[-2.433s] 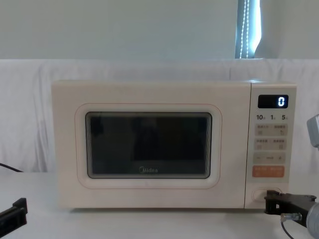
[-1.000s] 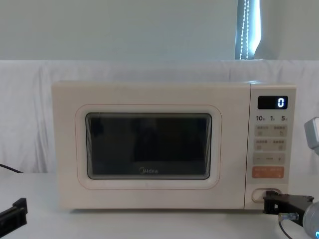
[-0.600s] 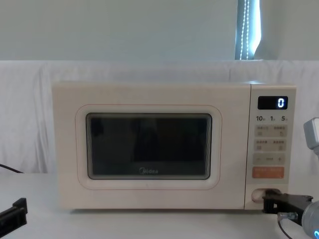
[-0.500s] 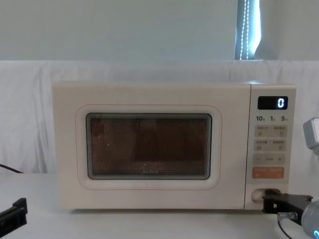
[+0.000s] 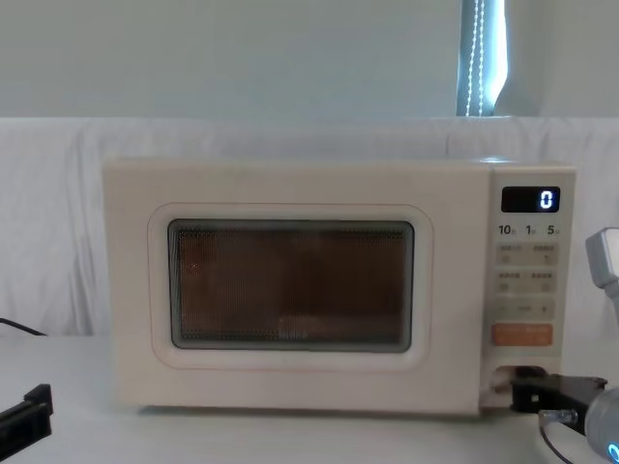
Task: Press the button to open the microwave door with one hand; close the microwave door with the other hand.
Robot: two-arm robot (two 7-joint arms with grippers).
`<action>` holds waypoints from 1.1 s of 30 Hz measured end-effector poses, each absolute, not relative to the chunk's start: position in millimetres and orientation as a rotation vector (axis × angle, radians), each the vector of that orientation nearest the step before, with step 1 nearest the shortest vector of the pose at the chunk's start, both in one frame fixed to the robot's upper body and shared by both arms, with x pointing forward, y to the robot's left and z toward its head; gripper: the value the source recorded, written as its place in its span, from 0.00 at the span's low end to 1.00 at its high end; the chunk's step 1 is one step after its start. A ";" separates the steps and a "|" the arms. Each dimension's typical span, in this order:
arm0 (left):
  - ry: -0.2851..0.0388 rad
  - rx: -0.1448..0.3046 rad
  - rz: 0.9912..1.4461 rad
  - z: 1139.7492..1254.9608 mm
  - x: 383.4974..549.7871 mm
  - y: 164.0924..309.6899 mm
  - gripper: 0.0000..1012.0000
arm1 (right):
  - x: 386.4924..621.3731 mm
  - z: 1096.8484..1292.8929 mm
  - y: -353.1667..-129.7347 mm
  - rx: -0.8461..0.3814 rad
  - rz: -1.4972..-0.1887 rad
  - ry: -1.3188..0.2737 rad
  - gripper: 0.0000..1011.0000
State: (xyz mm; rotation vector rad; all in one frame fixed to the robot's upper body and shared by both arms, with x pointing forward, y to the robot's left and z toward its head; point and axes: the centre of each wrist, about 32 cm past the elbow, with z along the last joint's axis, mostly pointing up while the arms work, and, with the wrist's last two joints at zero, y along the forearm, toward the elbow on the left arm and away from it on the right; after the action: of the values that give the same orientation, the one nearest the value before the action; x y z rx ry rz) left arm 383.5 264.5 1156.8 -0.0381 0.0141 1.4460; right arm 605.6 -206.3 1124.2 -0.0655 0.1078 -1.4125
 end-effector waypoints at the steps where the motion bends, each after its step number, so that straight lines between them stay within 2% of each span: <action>1: 0.014 -0.038 1.446 1156.8 383.5 264.6 0.99 | 605.9 1124.0 -206.4 -0.066 -1.414 0.108 0.00; 11: 0.014 -0.038 1.446 1156.8 383.5 264.5 0.99 | 607.1 1123.2 -206.3 -0.066 -1.417 0.109 0.00; 17: 0.014 -0.038 1.446 1156.8 383.5 264.6 0.99 | 599.5 1122.8 -206.6 -0.060 -1.415 0.110 0.00; 25: 0.014 -0.038 1.446 1156.8 383.5 264.5 0.99 | 582.2 1122.8 -206.0 -0.047 -1.411 0.113 0.00; 33: 0.014 -0.038 1.446 1156.8 383.5 264.6 0.99 | 554.9 1124.6 -201.2 -0.031 -1.402 0.089 0.00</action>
State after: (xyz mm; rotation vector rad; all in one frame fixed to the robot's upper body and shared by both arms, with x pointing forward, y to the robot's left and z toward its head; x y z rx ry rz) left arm 383.5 264.6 1156.8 -0.0379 0.0140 1.4461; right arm 554.9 -201.2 1124.6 -0.0315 0.0894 -1.4019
